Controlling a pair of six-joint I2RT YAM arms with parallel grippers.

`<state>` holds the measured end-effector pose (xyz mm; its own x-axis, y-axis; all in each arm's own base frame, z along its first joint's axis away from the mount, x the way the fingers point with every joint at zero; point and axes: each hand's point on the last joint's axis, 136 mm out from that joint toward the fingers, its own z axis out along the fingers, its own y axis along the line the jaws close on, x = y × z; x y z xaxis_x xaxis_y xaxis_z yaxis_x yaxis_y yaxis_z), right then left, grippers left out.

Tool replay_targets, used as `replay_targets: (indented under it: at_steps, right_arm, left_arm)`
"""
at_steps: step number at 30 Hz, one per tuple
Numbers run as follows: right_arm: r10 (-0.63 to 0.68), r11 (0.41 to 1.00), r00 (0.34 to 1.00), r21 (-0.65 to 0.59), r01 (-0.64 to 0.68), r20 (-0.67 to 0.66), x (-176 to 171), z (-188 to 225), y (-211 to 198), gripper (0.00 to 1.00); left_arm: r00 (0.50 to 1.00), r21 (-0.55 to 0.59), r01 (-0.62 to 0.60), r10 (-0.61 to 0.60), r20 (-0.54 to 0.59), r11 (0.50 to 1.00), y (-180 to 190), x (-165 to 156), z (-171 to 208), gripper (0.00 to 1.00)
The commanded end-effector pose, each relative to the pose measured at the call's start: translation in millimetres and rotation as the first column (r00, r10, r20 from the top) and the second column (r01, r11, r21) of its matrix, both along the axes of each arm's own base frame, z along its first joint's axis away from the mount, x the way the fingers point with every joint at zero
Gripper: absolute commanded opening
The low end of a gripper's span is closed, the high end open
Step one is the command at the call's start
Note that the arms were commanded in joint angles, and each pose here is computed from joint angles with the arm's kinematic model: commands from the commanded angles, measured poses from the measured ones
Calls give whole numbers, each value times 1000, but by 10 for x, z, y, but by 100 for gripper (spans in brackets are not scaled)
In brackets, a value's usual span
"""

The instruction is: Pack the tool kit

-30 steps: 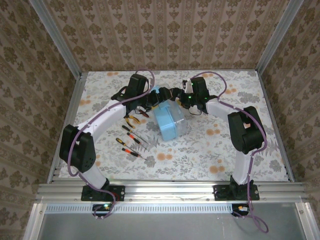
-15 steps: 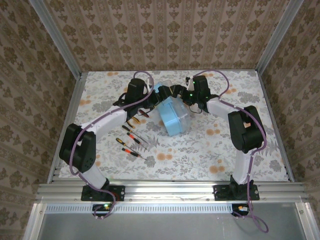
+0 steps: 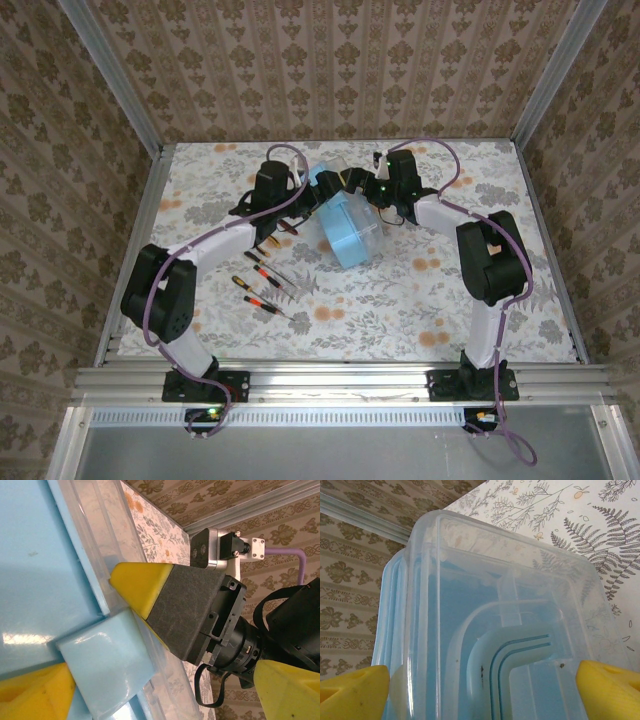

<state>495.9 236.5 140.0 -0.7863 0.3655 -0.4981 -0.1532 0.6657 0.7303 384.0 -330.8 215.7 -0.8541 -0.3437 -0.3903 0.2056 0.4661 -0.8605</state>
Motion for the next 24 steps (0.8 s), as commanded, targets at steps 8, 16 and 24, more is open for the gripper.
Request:
replay_targets:
  at_steps: [8, 16, 24]
  right_arm:
    - [140, 990, 949, 8, -143, -281, -587, -725, 370, 95]
    - [138, 990, 949, 8, -142, -283, -590, -729, 368, 95]
    - [128, 991, 964, -11, -134, -233, -516, -461, 291, 100]
  left_arm:
    - [989, -104, 95, -82, 119, 990, -299, -66, 284, 92]
    - [990, -102, 96, -83, 117, 990, -296, -67, 264, 92]
    - [992, -71, 83, -76, 99, 994, -207, -83, 194, 92]
